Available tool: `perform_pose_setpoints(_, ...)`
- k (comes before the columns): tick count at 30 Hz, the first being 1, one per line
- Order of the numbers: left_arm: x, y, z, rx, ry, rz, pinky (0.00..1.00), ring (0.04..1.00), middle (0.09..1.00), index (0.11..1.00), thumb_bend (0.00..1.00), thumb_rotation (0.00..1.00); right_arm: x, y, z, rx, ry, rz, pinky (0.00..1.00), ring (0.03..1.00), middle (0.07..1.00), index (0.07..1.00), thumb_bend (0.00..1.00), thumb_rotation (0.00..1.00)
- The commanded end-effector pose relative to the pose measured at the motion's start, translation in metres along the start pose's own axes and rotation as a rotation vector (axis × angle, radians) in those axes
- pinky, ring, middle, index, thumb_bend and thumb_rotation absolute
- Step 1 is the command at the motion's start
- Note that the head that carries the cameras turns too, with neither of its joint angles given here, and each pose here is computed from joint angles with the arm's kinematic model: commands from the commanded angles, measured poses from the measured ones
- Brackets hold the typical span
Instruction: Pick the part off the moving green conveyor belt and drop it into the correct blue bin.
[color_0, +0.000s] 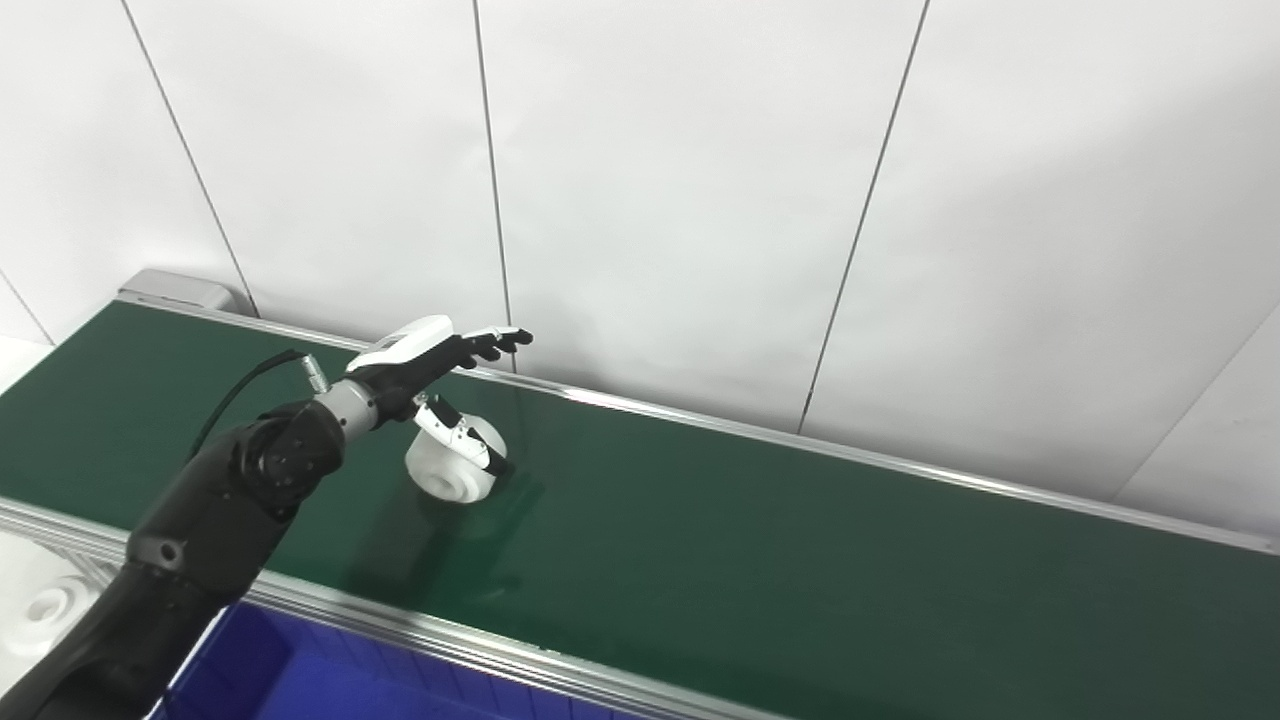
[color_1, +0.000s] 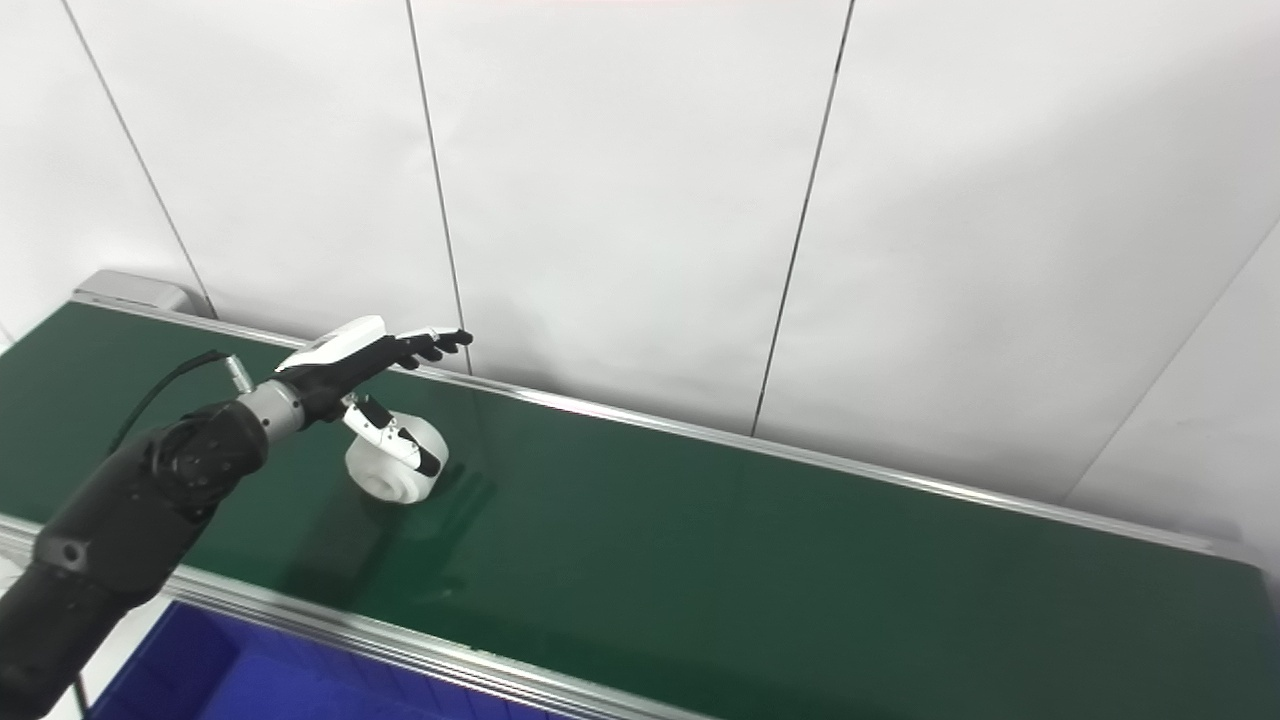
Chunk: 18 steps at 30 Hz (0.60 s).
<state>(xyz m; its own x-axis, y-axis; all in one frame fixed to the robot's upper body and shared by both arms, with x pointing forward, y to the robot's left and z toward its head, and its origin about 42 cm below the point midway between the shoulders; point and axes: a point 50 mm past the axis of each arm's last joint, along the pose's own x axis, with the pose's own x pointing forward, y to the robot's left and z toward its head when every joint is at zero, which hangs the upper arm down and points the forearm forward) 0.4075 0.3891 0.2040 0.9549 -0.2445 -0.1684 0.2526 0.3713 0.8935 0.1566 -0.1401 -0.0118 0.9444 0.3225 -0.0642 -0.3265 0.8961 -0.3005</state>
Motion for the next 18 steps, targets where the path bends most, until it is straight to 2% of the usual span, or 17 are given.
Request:
perform_pose_setpoints(1, 0.004, 0.030, -0.001, 0.060, 0.022, 0.015, 0.87, 0.940, 0.949, 0.947, 0.99, 0.28, 0.003, -0.005, 0.007, 0.011, -0.076, -0.021, 0.88, 0.913, 0.921, 0.921, 0.85, 0.26)
perform_pose_setpoints(5, 0.008, 0.024, -0.001, 0.083, 0.014, -0.026, 0.98, 0.991, 0.971, 0.966, 1.00, 0.28, 0.002, -0.007, 0.007, 0.008, -0.077, -0.019, 0.88, 0.911, 0.921, 0.926, 0.84, 0.27)
perform_pose_setpoints(12, 0.015, 0.001, 0.002, 0.118, 0.033, -0.080, 1.00, 0.989, 0.971, 0.971, 1.00, 0.19, 0.001, -0.008, 0.006, 0.010, -0.073, -0.026, 0.88, 0.911, 0.921, 0.925, 0.85, 0.28)
perform_pose_setpoints(14, 0.017, -0.009, 0.001, 0.122, 0.042, -0.085, 0.97, 0.976, 0.960, 0.955, 1.00, 0.16, 0.000, -0.009, 0.006, 0.014, -0.070, -0.030, 0.87, 0.908, 0.923, 0.924, 0.85, 0.28)
perform_pose_setpoints(17, 0.020, -0.022, 0.002, 0.115, 0.041, -0.082, 0.82, 0.910, 0.914, 0.905, 0.94, 0.10, 0.000, -0.009, 0.007, 0.017, -0.072, -0.036, 0.86, 0.905, 0.922, 0.922, 0.86, 0.29)
perform_pose_setpoints(18, 0.020, -0.025, 0.003, 0.108, 0.042, -0.083, 0.82, 0.910, 0.914, 0.905, 0.94, 0.10, -0.001, -0.009, 0.007, 0.017, -0.072, -0.036, 0.86, 0.905, 0.922, 0.922, 0.86, 0.29)
